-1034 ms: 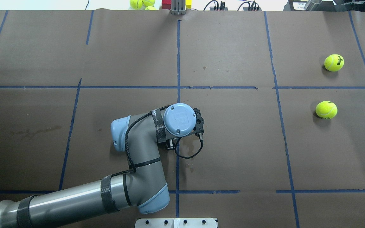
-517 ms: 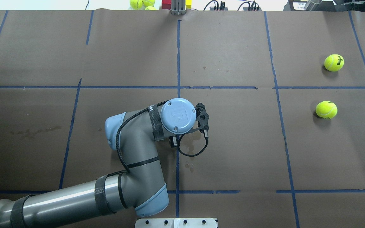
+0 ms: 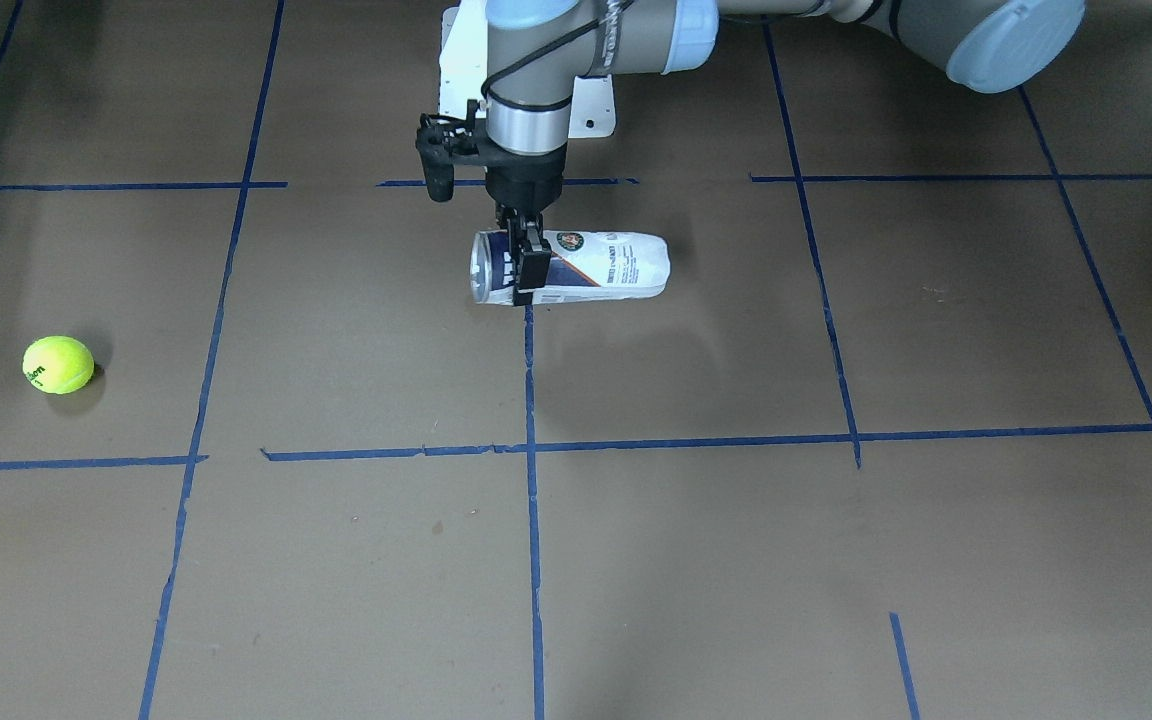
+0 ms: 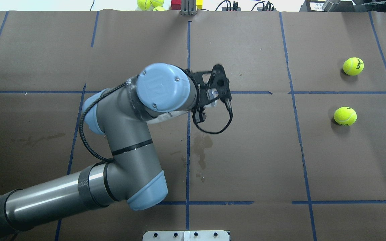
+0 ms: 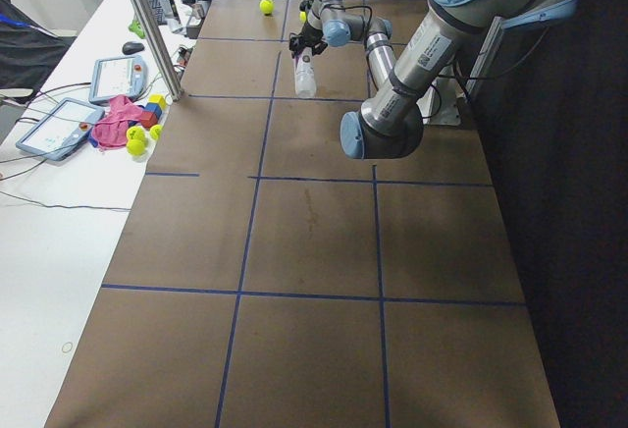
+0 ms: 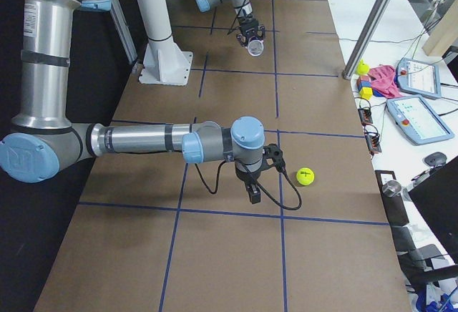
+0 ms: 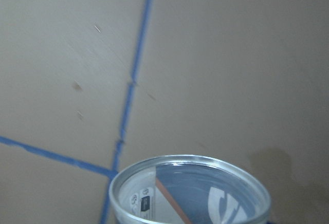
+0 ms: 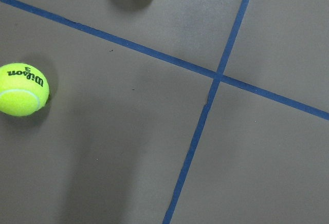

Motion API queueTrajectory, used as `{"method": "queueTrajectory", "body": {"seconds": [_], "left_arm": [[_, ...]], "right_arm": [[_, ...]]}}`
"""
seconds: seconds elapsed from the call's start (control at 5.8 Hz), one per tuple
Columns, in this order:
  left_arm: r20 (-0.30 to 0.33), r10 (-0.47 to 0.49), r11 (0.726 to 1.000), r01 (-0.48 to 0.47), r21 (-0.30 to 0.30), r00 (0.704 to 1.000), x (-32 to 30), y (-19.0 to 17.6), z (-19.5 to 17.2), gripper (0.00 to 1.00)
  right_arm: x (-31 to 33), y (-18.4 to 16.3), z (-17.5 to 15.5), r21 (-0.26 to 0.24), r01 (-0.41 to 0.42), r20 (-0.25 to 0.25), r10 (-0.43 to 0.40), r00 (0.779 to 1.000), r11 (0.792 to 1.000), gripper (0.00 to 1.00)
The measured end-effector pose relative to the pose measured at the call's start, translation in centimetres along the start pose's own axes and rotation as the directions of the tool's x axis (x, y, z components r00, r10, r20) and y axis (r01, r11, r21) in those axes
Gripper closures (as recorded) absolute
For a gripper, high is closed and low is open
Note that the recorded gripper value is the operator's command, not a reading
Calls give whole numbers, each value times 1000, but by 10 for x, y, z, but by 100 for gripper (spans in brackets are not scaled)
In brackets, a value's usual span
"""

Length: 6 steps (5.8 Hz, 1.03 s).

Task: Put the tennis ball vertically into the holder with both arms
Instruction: 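Lift and rotate the can upright with the left gripper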

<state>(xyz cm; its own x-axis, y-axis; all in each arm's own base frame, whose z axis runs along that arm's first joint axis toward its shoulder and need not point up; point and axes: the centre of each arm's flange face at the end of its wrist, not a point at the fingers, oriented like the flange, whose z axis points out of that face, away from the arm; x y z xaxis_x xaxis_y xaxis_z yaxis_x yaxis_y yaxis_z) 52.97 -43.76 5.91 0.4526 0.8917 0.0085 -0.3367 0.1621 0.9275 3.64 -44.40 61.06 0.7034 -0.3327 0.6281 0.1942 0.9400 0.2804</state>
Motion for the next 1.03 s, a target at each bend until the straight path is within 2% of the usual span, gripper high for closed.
{"method": "queueTrajectory", "body": {"seconds": [0.17, 0.34, 0.52, 0.69, 0.86, 1.03], "left_arm": [[0, -109, 978, 107, 178, 994, -12, -8, -19, 36], [-48, -207, 915, 211, 343, 977, -15, -3, -33, 36], [-109, -262, 838, 282, 466, 959, -16, 5, -45, 36], [-171, -288, 754, 333, 566, 942, -16, 11, -59, 42], [-219, -291, 678, 362, 640, 932, -17, 25, -68, 47], [-240, -287, 615, 371, 696, 927, -19, 45, -73, 47]], "right_arm": [[0, 0, 0, 0, 0, 0, 0, 1000, 1000, 0], [0, 0, 0, 0, 0, 0, 0, 1000, 1000, 0], [0, -1, -1, 1, 1, -1, -1, 1000, 1000, 0], [-1, -3, -1, 3, 1, -2, -1, 1000, 1000, 0], [-1, -4, -2, 5, 0, -2, 0, 1000, 1000, 0], [-1, -5, -3, 7, 0, -3, 0, 1000, 1000, 0]]}}
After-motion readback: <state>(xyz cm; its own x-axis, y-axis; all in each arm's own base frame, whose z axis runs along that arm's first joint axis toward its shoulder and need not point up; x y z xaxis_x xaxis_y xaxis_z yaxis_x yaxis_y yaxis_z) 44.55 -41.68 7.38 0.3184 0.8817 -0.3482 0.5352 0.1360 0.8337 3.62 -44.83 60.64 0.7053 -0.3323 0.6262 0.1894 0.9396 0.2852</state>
